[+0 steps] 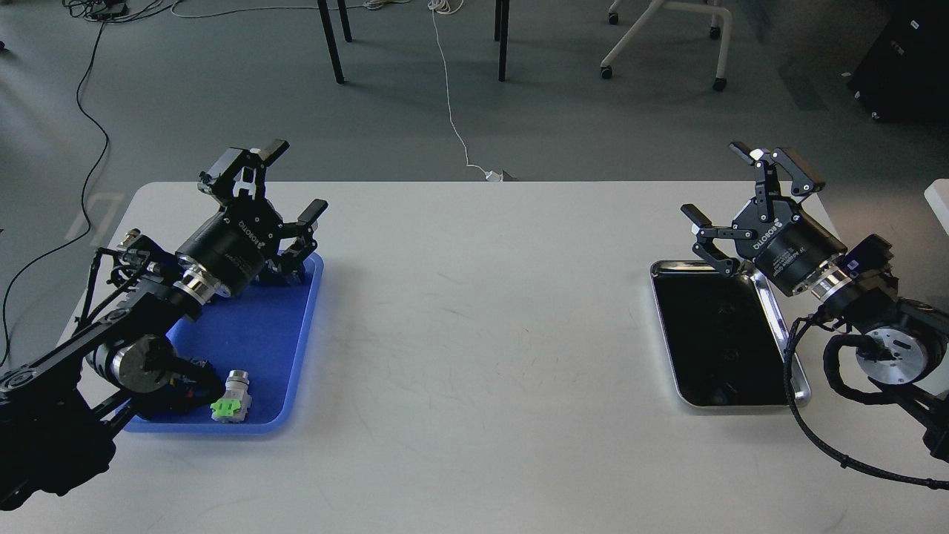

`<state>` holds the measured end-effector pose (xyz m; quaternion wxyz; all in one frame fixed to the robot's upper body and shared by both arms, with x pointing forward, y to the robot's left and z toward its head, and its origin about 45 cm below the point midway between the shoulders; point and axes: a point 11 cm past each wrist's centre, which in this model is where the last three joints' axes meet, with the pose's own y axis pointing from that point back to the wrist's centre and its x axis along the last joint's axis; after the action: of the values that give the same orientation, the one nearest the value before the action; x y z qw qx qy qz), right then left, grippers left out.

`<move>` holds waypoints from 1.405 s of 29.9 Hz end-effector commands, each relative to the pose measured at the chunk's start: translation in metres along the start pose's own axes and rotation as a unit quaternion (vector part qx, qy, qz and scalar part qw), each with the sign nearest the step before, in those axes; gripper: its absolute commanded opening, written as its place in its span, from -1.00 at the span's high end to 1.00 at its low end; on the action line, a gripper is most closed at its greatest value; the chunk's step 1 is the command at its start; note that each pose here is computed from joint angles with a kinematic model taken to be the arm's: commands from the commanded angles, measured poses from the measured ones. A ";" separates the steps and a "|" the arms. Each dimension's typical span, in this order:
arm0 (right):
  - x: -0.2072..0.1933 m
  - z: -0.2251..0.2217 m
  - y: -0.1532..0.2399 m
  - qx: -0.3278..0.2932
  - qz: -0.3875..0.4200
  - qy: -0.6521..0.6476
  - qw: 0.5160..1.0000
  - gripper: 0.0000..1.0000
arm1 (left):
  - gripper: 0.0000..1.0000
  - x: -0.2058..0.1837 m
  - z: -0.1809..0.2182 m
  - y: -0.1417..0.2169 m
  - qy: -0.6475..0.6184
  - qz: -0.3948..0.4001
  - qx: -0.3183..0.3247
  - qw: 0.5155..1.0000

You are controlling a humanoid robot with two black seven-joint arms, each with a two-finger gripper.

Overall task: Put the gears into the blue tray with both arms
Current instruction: 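Move the right gripper over the metal tray, then lower the right gripper into the metal tray and grasp a small black gear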

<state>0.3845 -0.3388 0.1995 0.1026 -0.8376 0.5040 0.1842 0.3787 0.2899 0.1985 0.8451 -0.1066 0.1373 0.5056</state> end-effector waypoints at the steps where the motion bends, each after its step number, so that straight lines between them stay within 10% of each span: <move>1: 0.001 0.000 0.002 0.000 0.001 0.000 1.000 -1.00 | -0.96 -0.003 -0.003 0.000 -0.034 -0.010 0.012 0.999; 17: -0.007 -0.091 -0.008 -0.064 -0.086 0.320 0.942 -1.00 | -0.96 0.009 0.031 -0.006 -0.053 -0.006 -0.017 0.998; 34: -0.006 -0.036 -0.012 -0.365 -0.309 0.700 0.531 -1.00 | -0.96 -0.006 0.045 -0.016 -0.032 -0.033 -0.050 0.998; 42: 0.019 -0.004 -0.013 -0.431 -0.327 0.708 0.453 -0.96 | -0.96 -0.004 0.049 -0.015 -0.031 -0.029 -0.056 0.998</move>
<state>0.4035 -0.3474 0.2038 -0.5980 -0.7313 -0.0388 -0.3258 0.3965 0.2942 0.2459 0.8566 -0.1406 0.0804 0.4898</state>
